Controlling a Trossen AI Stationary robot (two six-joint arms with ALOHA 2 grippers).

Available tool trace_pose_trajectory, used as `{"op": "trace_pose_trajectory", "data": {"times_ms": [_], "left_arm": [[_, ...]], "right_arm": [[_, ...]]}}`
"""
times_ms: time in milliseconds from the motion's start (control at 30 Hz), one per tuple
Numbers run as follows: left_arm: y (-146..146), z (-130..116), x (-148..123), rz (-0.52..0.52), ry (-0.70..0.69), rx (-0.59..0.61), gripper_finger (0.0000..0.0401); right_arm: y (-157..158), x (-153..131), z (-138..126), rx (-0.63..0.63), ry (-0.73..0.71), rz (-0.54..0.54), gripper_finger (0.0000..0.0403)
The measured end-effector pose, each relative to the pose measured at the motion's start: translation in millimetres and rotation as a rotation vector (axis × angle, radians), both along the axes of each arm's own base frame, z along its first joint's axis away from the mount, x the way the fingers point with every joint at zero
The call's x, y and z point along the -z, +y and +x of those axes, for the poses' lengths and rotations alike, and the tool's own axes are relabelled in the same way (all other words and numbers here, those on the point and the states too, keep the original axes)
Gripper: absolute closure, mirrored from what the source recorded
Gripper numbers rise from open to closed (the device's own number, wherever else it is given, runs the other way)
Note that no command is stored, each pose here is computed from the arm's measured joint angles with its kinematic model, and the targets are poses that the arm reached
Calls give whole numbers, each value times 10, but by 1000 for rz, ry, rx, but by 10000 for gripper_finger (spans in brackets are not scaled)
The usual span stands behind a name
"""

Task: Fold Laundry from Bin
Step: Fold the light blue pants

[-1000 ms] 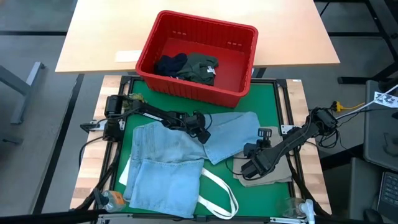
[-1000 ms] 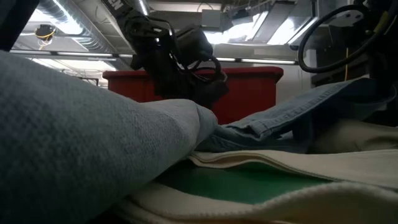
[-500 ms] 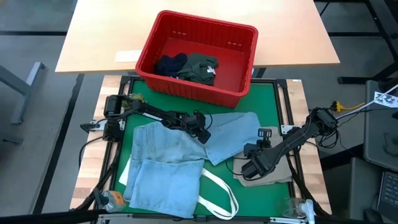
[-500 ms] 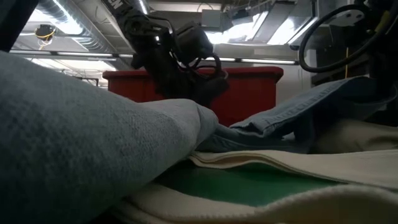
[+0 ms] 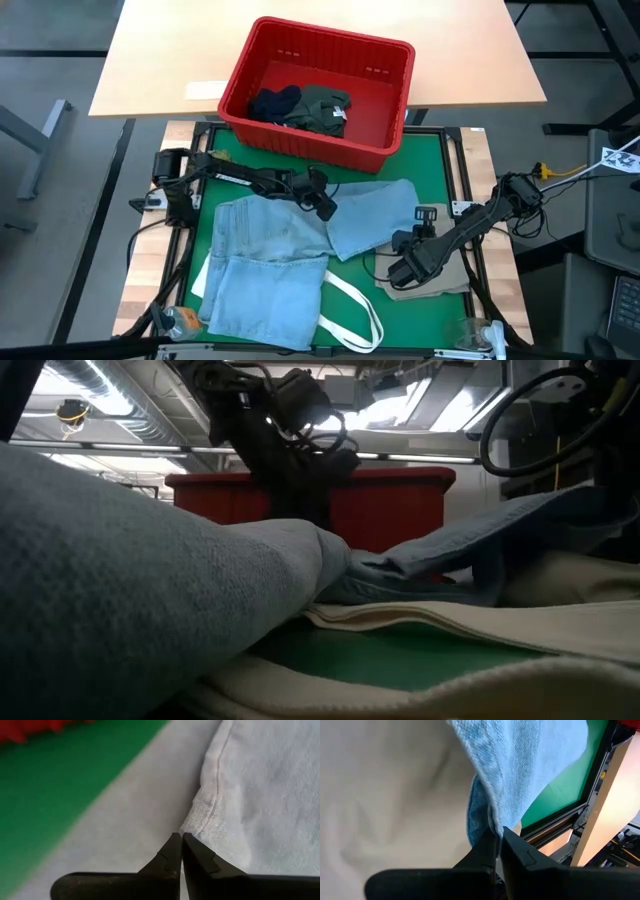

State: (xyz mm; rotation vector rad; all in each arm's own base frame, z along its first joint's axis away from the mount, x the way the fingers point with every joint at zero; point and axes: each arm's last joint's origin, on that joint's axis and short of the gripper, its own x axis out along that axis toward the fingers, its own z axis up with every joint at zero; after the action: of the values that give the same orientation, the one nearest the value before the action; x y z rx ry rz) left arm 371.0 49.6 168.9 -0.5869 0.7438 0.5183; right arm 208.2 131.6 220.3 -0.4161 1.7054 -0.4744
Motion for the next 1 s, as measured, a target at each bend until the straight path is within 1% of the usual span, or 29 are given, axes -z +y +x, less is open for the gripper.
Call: {"op": "trace_pose_trajectory", "data": {"times_ms": [133,200,267,367,500,733,833,1000], "left_arm": [[142,-93,-94,73,41,-42,400],[227,-141,-135,86,58,-74,401],[298,-179,-118,88,92,-84,401],[353,-226,-87,84,144,-68,401],[370,-237,-82,93,159,-49,401],[363,-235,-79,117,176,47,401],[366,-226,-86,131,169,62,386],[389,-225,-83,143,164,51,337]], "right_arm": [[1,1,0,2,1,3,391],[2,2,2,2,-1,5,391],[2,3,4,1,-4,5,391],[1,2,7,-4,-3,4,391],[1,2,6,-28,13,10,391],[-3,-2,2,-43,21,2,391],[2,0,-1,-34,31,18,387],[11,3,-17,-10,62,54,380]]}}
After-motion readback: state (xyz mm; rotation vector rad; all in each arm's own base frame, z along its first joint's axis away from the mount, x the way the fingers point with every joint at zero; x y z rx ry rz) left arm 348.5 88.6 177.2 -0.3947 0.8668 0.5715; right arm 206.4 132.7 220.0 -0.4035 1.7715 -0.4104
